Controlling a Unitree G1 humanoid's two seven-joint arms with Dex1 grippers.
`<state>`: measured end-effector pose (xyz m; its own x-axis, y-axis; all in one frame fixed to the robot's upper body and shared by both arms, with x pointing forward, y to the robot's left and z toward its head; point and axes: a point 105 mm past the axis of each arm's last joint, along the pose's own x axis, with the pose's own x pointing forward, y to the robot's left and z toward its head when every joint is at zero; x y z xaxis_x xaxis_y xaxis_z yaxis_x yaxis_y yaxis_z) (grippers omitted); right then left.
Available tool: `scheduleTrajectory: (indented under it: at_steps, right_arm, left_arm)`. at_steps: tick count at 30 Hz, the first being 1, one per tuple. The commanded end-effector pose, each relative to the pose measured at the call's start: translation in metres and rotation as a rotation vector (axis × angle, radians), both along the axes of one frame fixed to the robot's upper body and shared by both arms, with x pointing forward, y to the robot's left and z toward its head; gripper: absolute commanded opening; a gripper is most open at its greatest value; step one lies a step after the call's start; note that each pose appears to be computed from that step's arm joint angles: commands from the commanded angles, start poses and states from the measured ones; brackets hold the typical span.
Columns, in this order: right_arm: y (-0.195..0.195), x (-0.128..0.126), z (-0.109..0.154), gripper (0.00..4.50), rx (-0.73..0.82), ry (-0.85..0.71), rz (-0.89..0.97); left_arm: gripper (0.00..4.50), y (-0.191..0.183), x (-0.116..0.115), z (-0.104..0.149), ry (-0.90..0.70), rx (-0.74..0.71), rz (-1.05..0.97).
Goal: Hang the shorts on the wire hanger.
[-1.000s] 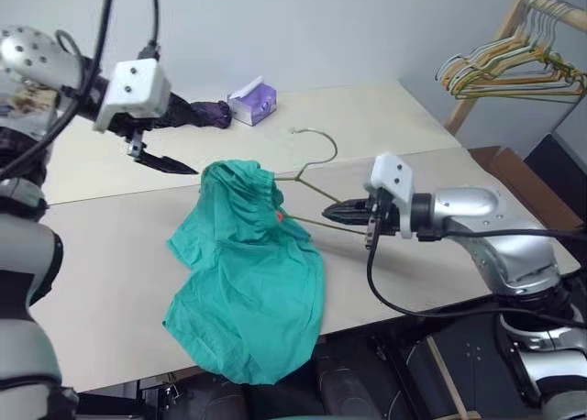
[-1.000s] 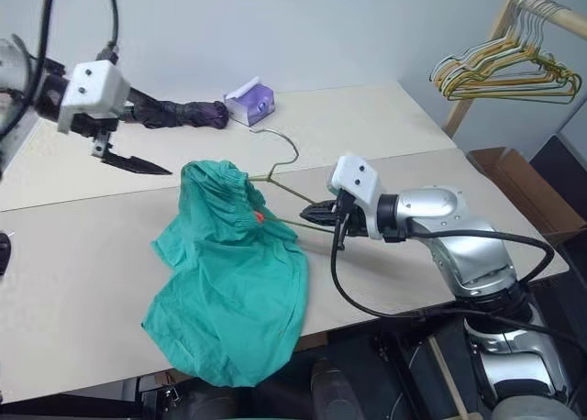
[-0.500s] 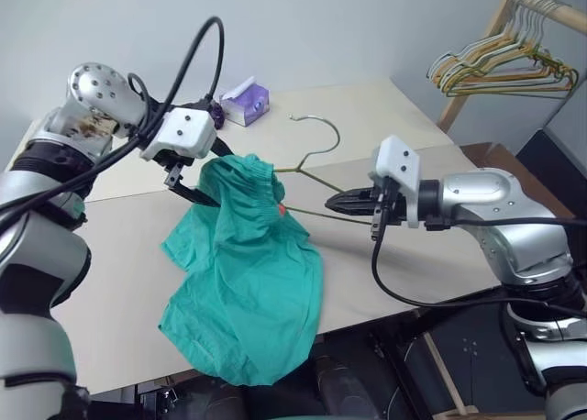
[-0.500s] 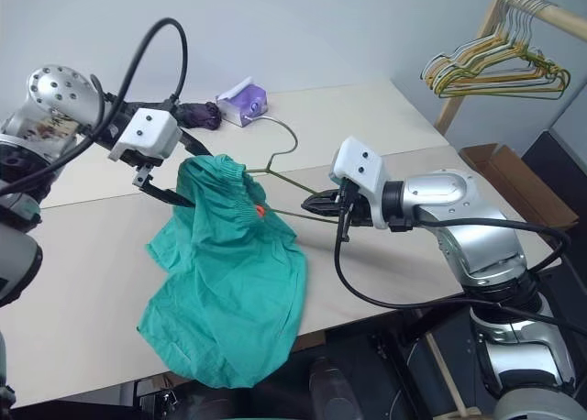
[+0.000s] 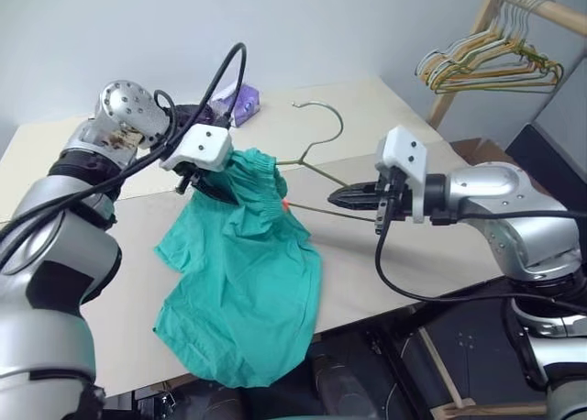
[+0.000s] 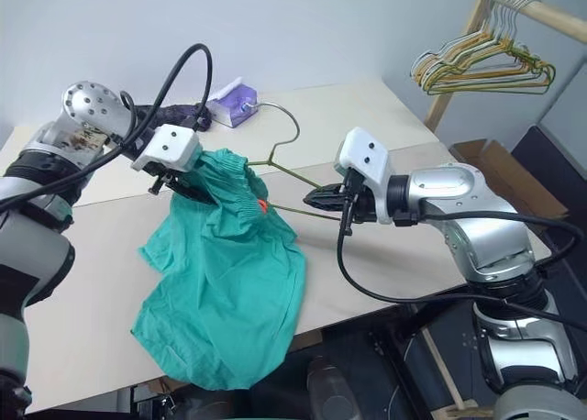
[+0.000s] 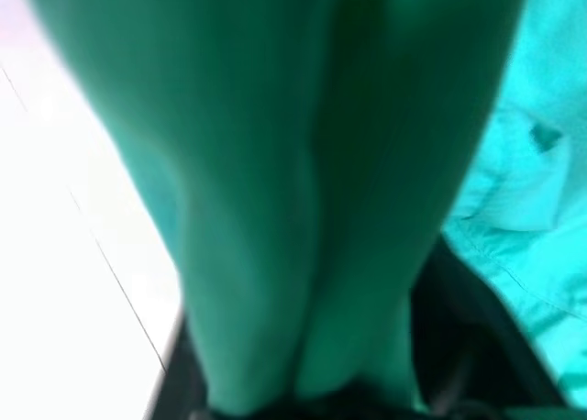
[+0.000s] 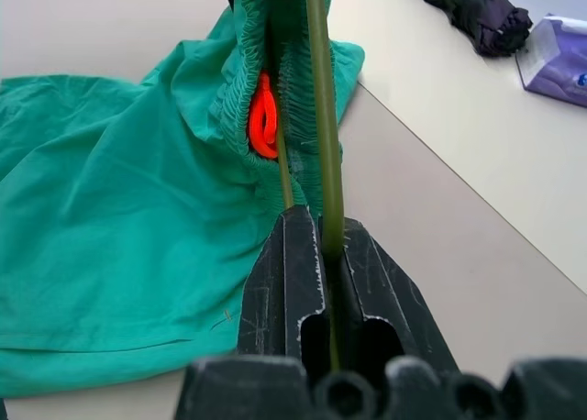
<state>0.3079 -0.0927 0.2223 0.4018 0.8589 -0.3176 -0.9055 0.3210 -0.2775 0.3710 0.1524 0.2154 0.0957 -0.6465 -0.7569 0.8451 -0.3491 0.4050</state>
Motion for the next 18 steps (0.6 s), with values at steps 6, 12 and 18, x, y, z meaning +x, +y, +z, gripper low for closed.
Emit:
scheduleTrajectory:
  at_steps: [6, 12, 18]
  right_arm:
    - [0.001, -0.005, 0.038, 0.00, 0.078, -0.108, 0.027]
    - [0.000, -0.003, 0.035, 0.62, 0.063, -0.129, 0.018]
    - [-0.028, 0.011, 0.039, 2.49, 0.061, -0.154, -0.122]
  left_arm:
    - [0.03, -0.004, 0.000, 0.009, -0.013, -0.076, -0.001]
    - [0.00, 0.000, -0.004, 0.015, 0.003, -0.143, 0.018]
    - [0.00, 0.014, -0.009, 0.015, 0.048, -0.194, 0.070]
